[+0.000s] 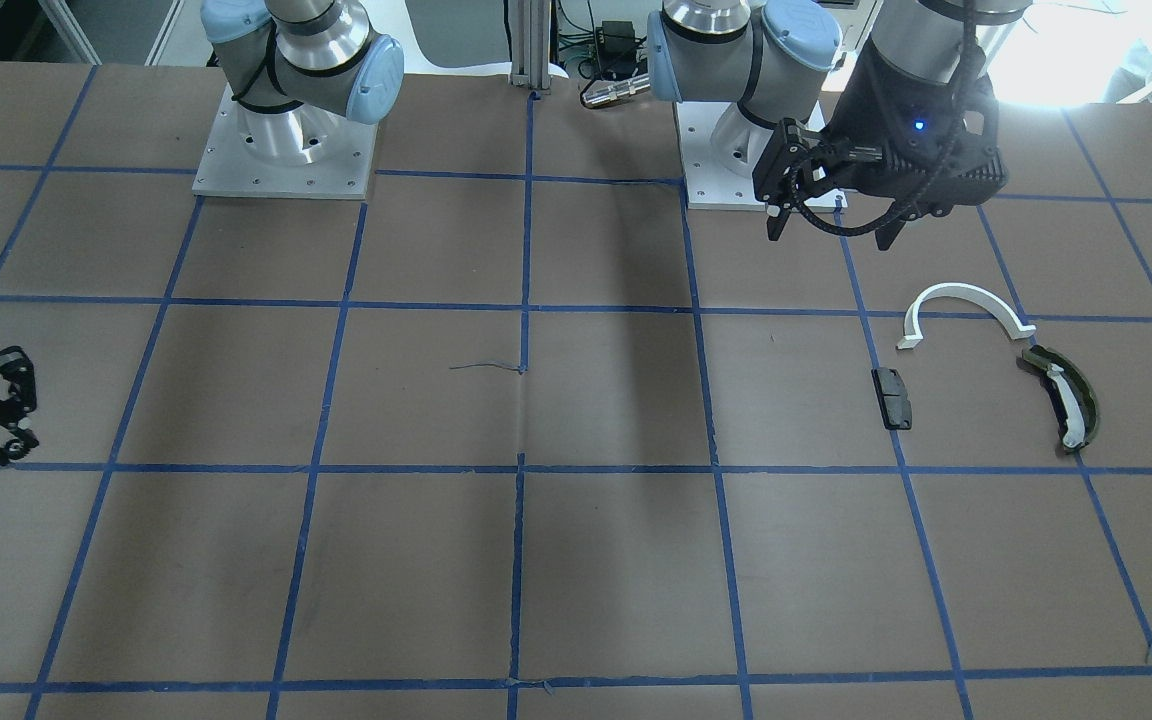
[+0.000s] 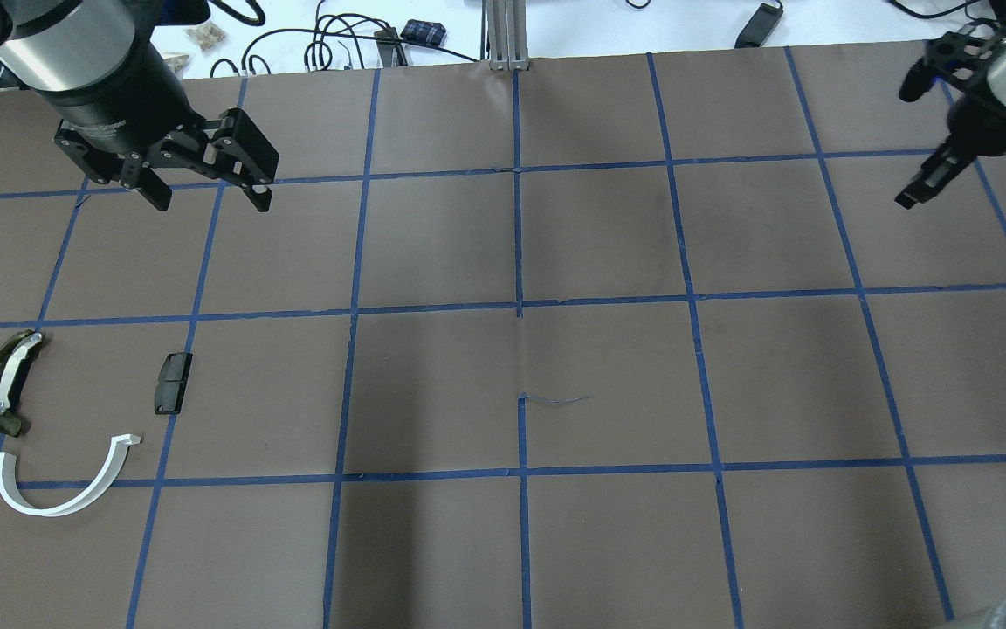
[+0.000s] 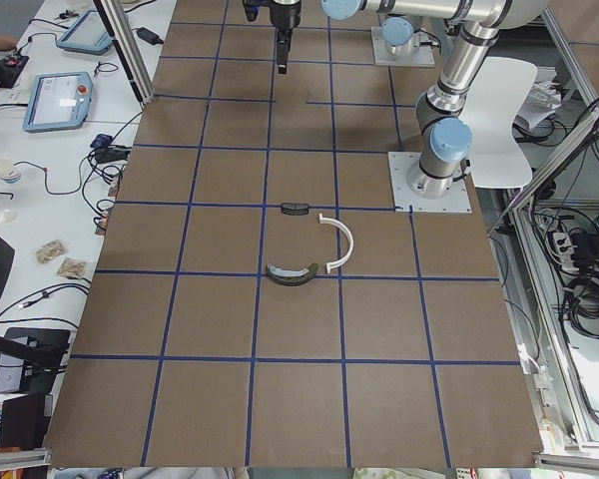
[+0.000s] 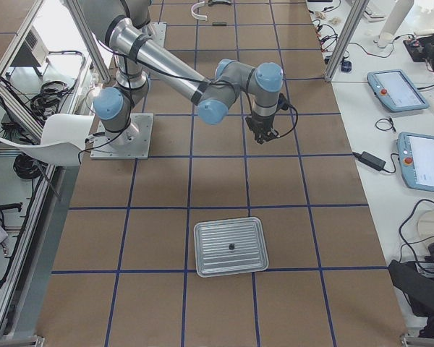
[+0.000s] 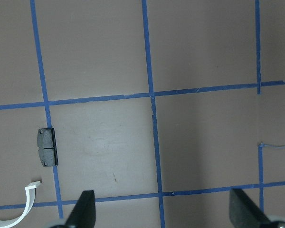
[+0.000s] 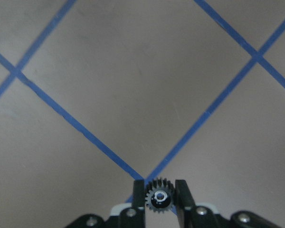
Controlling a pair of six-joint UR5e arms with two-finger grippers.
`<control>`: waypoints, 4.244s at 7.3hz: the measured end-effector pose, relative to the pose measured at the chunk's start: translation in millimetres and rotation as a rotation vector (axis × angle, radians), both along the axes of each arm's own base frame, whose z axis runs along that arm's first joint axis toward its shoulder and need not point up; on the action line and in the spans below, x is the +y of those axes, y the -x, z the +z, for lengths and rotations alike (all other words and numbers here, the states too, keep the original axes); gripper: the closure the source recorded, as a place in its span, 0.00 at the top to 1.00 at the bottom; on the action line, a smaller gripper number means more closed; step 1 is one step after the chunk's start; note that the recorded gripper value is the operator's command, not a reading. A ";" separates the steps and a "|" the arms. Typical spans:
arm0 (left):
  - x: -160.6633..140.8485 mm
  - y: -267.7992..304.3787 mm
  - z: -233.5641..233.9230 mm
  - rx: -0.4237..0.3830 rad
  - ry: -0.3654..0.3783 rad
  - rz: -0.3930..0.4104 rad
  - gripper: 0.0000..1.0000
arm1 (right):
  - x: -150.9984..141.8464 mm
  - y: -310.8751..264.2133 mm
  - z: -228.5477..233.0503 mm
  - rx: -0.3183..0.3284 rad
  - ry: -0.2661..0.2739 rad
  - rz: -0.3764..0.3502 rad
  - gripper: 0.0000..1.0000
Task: Place bearing gear from tray to pile
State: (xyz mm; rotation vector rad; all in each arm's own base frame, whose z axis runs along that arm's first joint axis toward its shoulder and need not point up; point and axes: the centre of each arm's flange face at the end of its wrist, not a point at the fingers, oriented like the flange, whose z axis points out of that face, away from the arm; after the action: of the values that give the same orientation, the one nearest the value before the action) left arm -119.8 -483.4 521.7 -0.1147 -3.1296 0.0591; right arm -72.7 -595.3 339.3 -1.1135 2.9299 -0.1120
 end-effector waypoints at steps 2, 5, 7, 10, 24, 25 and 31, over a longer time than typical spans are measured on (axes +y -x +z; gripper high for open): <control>0.0 -0.1 -0.5 0.000 -0.001 0.000 1.00 | -11.7 -121.8 -18.6 -0.024 -0.018 -0.126 0.00; 0.0 -0.4 -1.1 0.000 -0.002 -0.002 1.00 | 22.1 -337.6 -61.4 -0.049 -0.019 -0.321 0.00; 0.1 -0.2 -1.3 0.000 -0.003 -0.002 1.00 | 54.3 -427.5 -113.1 0.005 0.001 -0.399 0.49; 0.4 -1.1 -3.9 0.000 -0.008 -0.002 1.00 | 61.1 -443.1 -132.6 0.021 0.000 -0.412 1.00; -48.3 228.4 -311.3 0.050 0.075 0.021 1.00 | 74.9 430.5 -108.8 0.100 0.015 0.025 0.93; -52.2 234.2 -329.0 0.044 0.081 0.023 0.96 | 76.8 441.3 -115.9 0.092 0.009 0.030 0.93; -47.6 250.7 -353.8 0.039 0.058 0.014 0.01 | 92.0 440.8 -159.5 0.034 -0.049 0.059 0.49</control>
State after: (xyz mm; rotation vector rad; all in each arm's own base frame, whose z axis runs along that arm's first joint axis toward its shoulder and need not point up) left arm -370.6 -531.0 167.9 -0.0907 -3.0905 0.1508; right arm -513.5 -503.4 179.7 -1.2049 2.9093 -0.0216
